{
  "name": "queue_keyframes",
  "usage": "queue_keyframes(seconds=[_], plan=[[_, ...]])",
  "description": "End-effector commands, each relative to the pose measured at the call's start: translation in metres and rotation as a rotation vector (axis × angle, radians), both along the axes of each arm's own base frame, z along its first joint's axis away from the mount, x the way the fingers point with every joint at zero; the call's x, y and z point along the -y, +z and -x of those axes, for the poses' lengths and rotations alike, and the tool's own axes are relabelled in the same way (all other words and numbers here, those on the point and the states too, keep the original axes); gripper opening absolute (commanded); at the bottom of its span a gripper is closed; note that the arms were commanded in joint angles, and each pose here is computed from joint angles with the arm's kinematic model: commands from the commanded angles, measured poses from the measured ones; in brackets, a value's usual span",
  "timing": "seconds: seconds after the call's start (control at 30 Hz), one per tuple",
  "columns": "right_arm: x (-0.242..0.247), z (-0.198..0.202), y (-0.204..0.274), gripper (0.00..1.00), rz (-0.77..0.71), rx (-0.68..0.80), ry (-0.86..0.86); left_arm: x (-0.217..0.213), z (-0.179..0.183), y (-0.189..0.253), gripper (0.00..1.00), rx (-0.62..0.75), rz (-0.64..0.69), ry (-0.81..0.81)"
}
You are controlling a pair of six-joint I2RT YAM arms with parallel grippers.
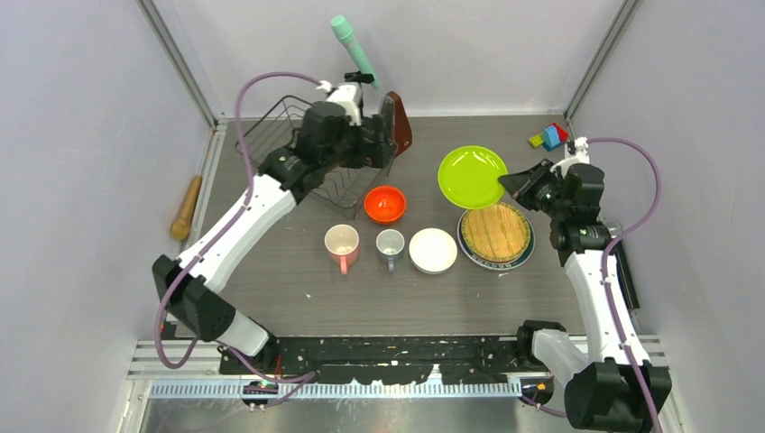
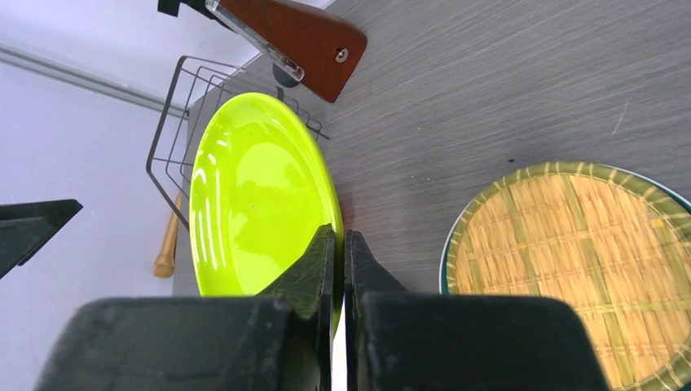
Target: Load the mixed dishes into the dish rack
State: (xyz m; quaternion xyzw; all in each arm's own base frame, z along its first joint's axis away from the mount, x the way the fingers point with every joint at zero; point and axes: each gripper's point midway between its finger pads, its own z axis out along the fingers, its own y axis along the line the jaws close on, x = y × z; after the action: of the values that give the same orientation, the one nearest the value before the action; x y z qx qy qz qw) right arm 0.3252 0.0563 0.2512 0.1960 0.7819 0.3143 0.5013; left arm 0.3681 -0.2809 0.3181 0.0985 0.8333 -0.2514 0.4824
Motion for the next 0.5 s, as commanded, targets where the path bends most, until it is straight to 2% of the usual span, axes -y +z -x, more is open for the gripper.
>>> queue_keyframes(seconds=[0.0, 0.1, 0.23, 0.47], plan=[[-0.001, -0.020, 0.041, 0.00, 0.115, 0.131, -0.055, -0.087, -0.012, -0.035, 1.00, -0.126, -0.025, 0.301], [-0.014, -0.026, 0.041, 0.00, 0.146, 0.128, -0.043, -0.133, -0.020, -0.061, 1.00, -0.195, 0.012, 0.445], [-0.021, -0.033, 0.046, 0.00, 0.196, 0.142, -0.049, -0.167, -0.021, -0.092, 1.00, -0.274, -0.041, 0.609], [-0.023, -0.036, 0.048, 0.00, 0.231, 0.153, -0.048, -0.187, -0.024, -0.134, 0.99, -0.463, -0.189, 0.754]])
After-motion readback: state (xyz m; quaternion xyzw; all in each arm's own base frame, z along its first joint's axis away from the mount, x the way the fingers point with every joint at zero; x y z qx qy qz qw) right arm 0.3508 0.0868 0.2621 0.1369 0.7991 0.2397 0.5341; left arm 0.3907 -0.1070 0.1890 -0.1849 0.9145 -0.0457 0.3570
